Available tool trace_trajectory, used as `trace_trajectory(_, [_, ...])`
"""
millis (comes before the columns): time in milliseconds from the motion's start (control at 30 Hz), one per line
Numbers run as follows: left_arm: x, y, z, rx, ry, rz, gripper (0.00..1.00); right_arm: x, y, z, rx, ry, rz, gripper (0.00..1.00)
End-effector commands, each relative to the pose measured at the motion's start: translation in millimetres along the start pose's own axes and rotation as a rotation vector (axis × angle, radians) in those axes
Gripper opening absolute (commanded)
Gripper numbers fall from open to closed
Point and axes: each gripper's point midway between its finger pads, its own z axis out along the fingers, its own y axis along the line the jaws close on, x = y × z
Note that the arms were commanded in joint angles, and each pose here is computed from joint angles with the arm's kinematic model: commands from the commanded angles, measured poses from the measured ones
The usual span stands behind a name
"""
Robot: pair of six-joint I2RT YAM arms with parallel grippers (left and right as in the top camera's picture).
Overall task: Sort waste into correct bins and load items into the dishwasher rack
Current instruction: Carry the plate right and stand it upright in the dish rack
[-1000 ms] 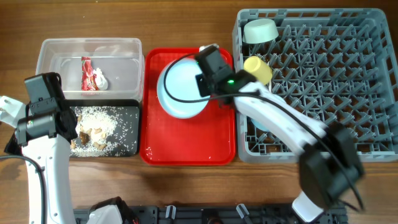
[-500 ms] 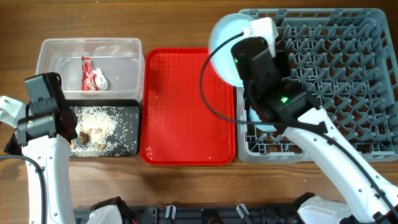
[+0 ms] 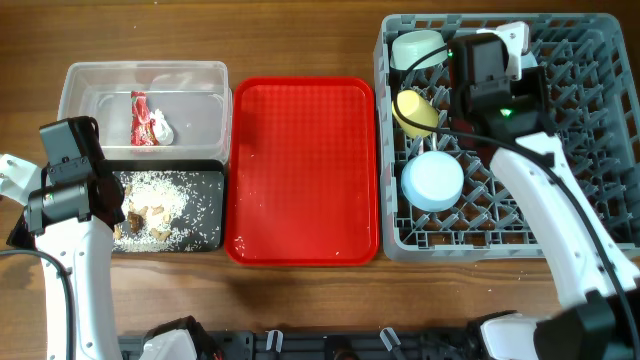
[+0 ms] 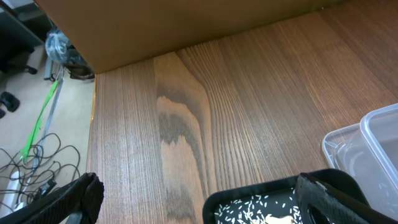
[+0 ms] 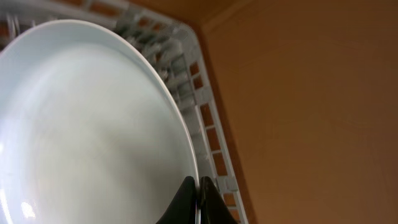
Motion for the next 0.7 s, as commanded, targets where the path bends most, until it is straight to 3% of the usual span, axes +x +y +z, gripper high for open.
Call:
trace_trajectory(0, [-4.3,3.7,0.3,-0.017,-0.016,-0.007,1.00,5.0,15.3,15.0,0.026,0.046,-0.067,0.04])
trace_trajectory(233, [-4.3,3.7,0.3,-0.017,-0.016,-0.007,1.00,2.8,37.6,20.6,-0.043,0.042,-0.074,0.04])
trace_trajectory(367, [-4.3,3.7,0.3,-0.017,-0.016,-0.007,1.00,-1.2,62.3,17.7,-0.189,0.020,-0.060,0.53])
trace_trajectory(467, [-4.3,3.7,0.3,-0.017,-0.016,-0.007,1.00,-4.5,76.6,14.4,-0.275,0.005,-0.048,0.70])
trace_trajectory(500, [-4.3,3.7,0.3,-0.017,-0.016,-0.007,1.00,-5.3,79.8,13.5,-0.294,0.001,-0.044,0.97])
trace_trajectory(667, [-4.3,3.7,0.3,-0.017,-0.016,-0.007,1.00,-15.3,65.9,4.5,-0.298,-0.027,0.078,1.00])
